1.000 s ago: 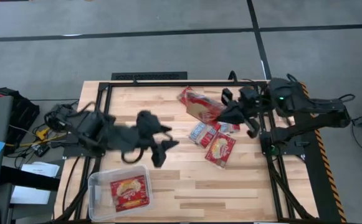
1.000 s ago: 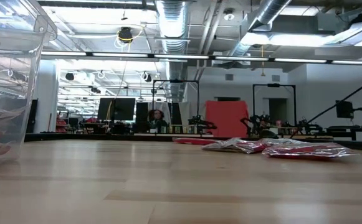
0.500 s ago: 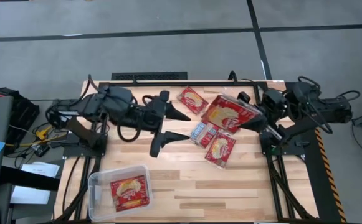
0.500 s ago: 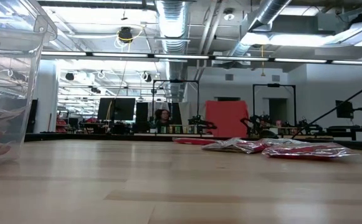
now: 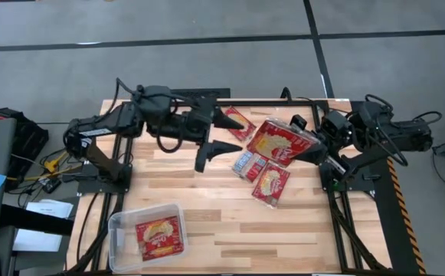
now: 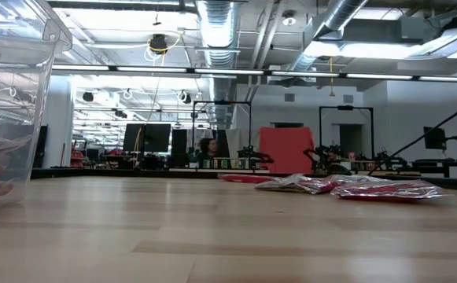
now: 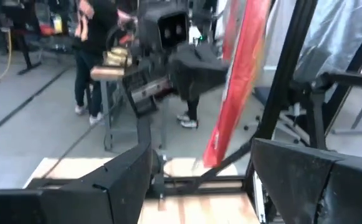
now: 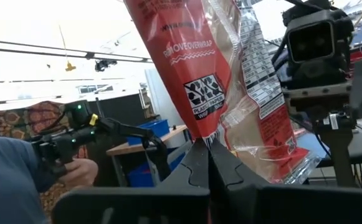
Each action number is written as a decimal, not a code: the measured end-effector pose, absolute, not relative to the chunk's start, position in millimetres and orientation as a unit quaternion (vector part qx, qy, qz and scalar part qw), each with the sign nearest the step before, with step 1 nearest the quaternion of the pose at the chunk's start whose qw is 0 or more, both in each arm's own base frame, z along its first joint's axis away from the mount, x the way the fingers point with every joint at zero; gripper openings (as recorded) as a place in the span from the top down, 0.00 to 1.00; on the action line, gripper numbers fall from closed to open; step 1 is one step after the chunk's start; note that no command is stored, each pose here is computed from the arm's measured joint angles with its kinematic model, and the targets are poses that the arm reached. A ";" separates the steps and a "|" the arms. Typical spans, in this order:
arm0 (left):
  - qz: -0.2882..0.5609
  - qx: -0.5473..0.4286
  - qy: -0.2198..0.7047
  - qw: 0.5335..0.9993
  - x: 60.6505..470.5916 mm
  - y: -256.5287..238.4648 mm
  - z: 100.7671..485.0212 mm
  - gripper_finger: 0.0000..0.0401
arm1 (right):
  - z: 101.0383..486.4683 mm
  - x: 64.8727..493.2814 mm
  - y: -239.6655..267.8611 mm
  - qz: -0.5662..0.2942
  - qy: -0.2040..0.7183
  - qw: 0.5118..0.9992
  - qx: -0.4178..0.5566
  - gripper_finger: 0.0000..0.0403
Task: Sort popcorn bags into baskets
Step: Put the red popcorn bag into the transparent bin
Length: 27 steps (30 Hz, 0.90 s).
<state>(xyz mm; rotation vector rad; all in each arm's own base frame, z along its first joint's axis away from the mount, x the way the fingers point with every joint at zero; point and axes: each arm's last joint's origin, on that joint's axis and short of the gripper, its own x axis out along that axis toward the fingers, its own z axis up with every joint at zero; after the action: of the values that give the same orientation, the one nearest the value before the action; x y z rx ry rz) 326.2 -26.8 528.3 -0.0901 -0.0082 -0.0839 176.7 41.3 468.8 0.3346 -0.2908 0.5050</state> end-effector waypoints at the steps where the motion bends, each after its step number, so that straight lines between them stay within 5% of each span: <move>1: -0.048 -0.045 -0.003 0.998 332.1 -26.1 525.0 0.34 | 469.0 176.6 41.3 0.248 -0.144 0.944 0.164 0.98; 11: -0.099 -0.067 -0.015 0.993 377.0 -17.5 502.3 0.34 | 467.1 178.2 41.2 0.245 -0.136 0.947 0.159 0.99; 27: -0.121 -0.080 -0.050 0.988 372.0 -15.6 512.3 0.37 | 463.6 180.9 33.6 0.232 -0.120 0.953 0.153 0.98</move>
<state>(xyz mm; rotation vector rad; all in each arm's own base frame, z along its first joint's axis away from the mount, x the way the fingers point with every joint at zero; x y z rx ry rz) 372.0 -15.6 512.3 -0.1602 -0.0997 -0.2435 180.9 33.6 463.6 0.3099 -0.2430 0.4715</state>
